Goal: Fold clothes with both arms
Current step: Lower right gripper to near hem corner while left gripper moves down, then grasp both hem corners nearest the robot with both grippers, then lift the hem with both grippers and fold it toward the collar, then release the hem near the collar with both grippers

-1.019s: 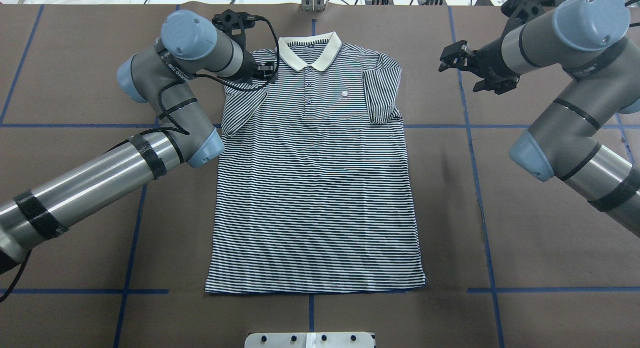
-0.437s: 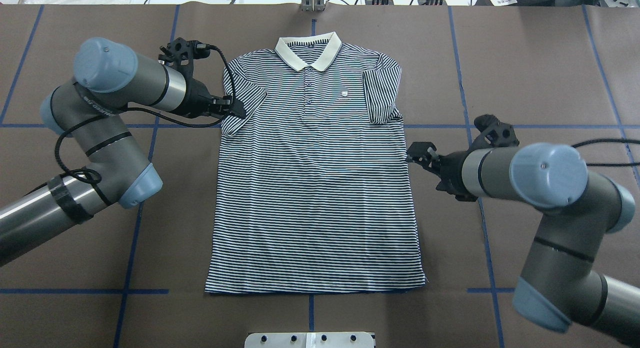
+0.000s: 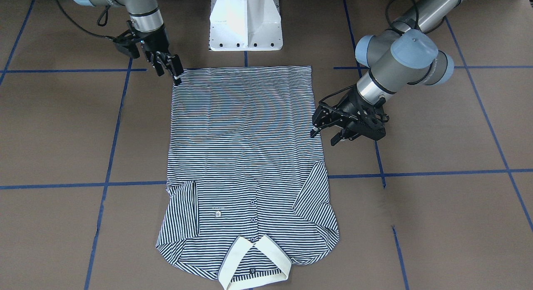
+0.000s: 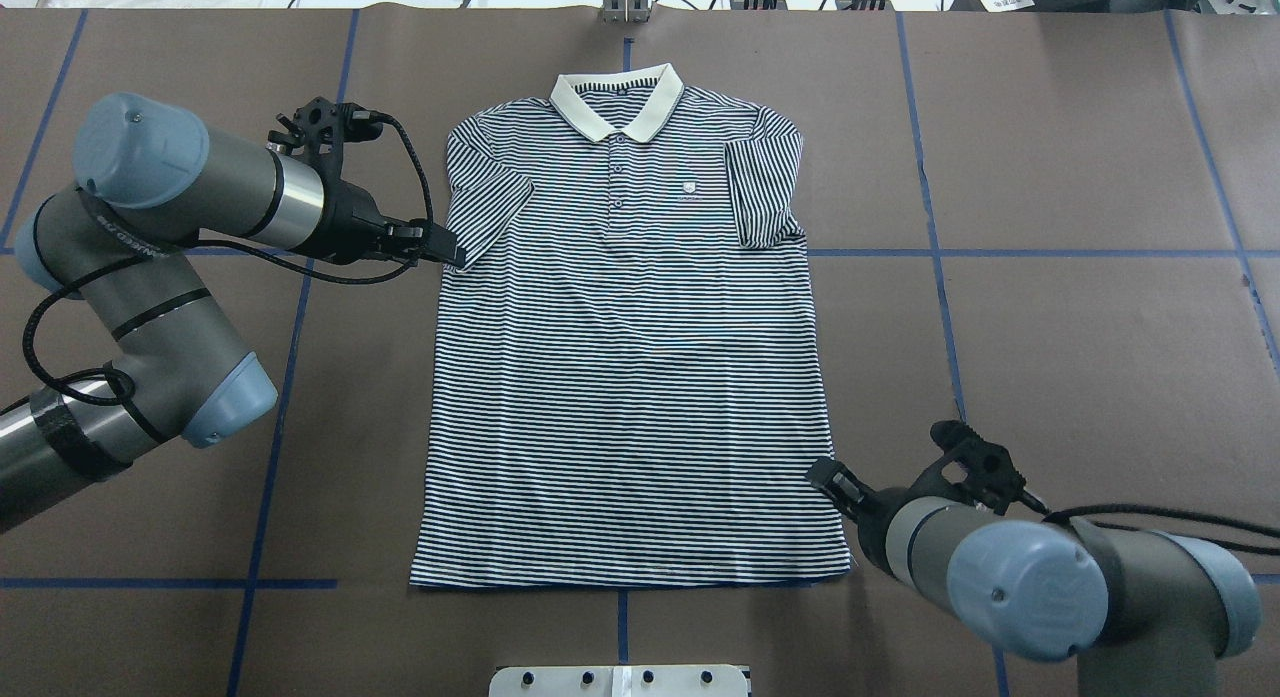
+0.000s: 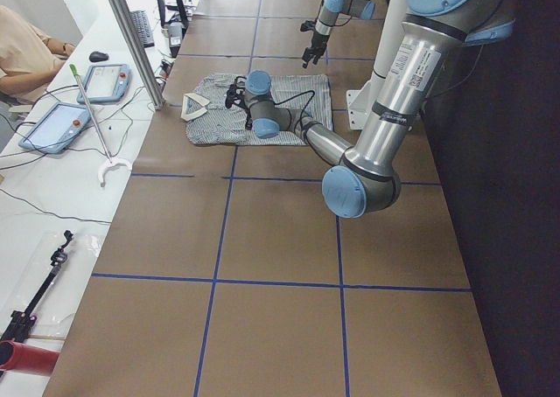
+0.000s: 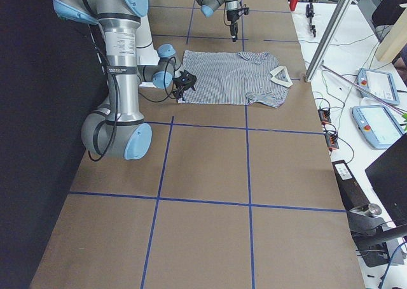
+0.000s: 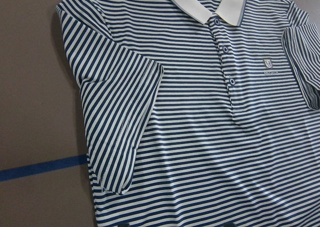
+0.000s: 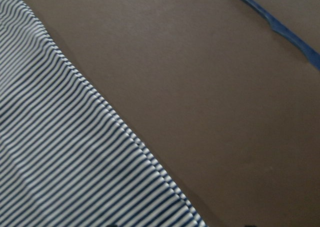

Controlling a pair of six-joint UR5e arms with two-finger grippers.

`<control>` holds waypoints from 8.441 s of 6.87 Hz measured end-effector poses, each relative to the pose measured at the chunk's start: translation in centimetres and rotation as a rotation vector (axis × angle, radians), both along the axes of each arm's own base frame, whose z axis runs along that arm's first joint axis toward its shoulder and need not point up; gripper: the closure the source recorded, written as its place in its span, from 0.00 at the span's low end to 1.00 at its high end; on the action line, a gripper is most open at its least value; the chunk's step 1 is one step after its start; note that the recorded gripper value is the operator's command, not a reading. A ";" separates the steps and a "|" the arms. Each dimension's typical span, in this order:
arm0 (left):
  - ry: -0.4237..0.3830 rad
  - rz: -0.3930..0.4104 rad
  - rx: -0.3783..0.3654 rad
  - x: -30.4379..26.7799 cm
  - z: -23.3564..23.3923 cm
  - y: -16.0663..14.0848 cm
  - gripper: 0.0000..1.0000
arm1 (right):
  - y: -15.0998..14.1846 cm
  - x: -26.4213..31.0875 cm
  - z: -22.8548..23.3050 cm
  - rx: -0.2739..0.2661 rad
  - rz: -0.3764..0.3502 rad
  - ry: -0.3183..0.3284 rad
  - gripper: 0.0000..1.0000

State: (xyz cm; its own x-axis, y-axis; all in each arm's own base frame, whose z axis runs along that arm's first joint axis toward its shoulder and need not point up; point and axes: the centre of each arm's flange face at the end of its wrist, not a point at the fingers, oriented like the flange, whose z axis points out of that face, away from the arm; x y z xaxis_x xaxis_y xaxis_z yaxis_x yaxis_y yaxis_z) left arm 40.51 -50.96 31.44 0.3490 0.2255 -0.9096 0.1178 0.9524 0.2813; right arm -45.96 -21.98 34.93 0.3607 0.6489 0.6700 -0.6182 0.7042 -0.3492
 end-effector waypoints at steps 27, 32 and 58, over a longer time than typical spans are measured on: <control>-0.145 -0.111 -0.413 9.1 5.0 29.4 0.35 | 3.2 -1.8 -1.2 -0.091 -0.017 0.017 1.00; -0.137 -0.108 -0.433 7.8 3.4 30.0 1.00 | 3.2 -2.0 -1.0 -0.090 -0.019 0.023 1.00; -0.271 -0.526 -0.080 6.9 4.5 -11.5 1.00 | -46.7 -2.6 -1.8 -0.023 0.117 0.156 1.00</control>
